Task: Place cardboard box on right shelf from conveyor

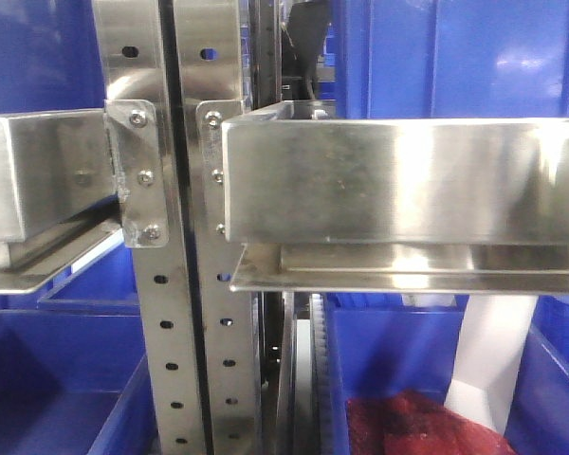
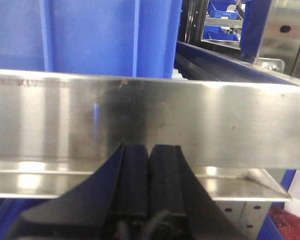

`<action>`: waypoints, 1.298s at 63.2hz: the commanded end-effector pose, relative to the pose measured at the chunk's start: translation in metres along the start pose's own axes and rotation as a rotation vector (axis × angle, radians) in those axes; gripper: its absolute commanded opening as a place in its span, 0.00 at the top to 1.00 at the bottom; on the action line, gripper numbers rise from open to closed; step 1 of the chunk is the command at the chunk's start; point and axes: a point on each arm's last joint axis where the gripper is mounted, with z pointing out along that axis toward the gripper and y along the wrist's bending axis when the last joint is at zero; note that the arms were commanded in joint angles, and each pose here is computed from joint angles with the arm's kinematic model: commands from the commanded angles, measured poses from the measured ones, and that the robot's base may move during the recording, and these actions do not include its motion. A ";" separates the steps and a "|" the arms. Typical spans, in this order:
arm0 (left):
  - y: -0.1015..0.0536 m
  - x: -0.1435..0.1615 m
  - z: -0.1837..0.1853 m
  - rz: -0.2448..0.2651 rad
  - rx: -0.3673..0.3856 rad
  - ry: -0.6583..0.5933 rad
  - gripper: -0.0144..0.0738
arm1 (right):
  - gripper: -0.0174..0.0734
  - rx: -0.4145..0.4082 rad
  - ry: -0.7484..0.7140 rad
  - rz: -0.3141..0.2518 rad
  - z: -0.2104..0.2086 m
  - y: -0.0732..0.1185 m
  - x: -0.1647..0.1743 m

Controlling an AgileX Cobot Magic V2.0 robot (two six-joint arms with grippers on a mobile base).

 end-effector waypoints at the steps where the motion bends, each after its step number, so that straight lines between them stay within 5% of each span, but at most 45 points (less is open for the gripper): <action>1: 0.000 -0.009 -0.001 -0.010 -0.001 -0.097 0.97 | 0.58 -0.009 -0.111 -0.016 -0.001 0.002 -0.017; 82: 0.000 -0.009 -0.001 -0.010 -0.001 -0.097 0.97 | 0.58 -0.013 -0.132 -0.017 0.000 0.003 -0.020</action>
